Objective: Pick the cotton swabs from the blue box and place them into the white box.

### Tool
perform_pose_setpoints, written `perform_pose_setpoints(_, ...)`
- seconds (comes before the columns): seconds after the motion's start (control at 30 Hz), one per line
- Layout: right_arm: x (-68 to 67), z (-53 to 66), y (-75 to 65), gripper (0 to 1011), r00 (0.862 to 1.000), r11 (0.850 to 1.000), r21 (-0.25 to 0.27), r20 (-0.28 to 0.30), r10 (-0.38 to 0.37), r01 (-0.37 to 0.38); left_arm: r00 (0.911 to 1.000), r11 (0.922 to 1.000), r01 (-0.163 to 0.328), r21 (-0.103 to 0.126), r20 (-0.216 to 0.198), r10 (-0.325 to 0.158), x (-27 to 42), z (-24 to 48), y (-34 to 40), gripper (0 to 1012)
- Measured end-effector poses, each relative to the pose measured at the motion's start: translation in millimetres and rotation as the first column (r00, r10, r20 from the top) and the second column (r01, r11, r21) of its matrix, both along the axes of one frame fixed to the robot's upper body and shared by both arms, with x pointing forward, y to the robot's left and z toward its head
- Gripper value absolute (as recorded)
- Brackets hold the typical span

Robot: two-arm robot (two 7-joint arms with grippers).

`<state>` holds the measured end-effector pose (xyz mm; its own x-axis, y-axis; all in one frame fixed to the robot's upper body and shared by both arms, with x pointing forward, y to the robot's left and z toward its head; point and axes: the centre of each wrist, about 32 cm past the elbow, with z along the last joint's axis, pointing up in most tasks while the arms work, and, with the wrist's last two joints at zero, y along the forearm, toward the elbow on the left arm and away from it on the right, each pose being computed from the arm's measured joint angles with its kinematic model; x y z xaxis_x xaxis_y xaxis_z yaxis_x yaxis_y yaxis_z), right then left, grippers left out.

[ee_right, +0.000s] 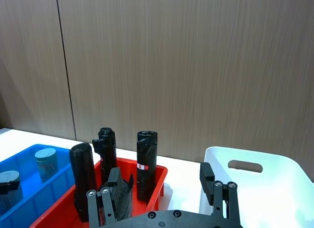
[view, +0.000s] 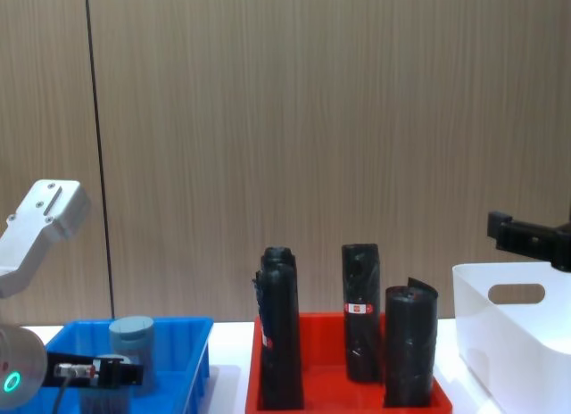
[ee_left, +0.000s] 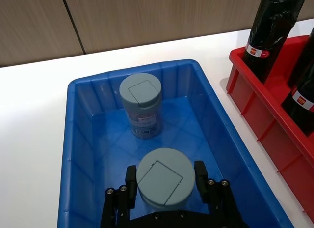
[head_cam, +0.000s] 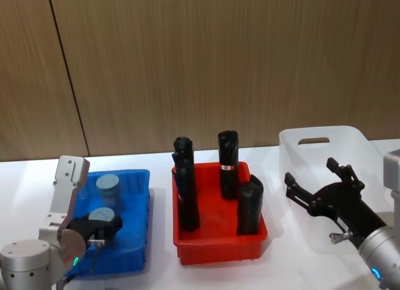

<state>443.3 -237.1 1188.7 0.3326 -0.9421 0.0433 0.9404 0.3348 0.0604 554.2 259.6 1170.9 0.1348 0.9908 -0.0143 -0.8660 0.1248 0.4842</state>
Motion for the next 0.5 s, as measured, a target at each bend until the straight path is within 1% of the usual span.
perform_pose_setpoints(0.03,0.0,0.0,0.0,1002,1.0,1.0,0.0,0.0,0.0,0.0,1.0,1.0,0.001,0.0,0.002,-0.001,-0.1,-0.3,0.1,715)
perform_pose_setpoints(0.1,0.0,0.0,0.0,1002,1.0,1.0,0.0,0.0,0.0,0.0,1.0,1.0,0.002,-0.001,0.003,-0.002,-0.3,-0.7,0.2,671)
perform_pose_setpoints(0.33,0.0,0.0,0.0,1002,1.0,1.0,0.0,0.0,0.0,0.0,0.9999,1.0,0.003,-0.002,0.015,-0.003,-2.5,-2.0,0.1,670)
perform_pose_setpoints(0.5,0.0,0.0,0.0,1002,1.0,1.0,0.0,0.0,0.0,0.0,0.999,0.9999,0.014,-0.002,0.043,-0.014,-5.4,1.3,-0.8,670)
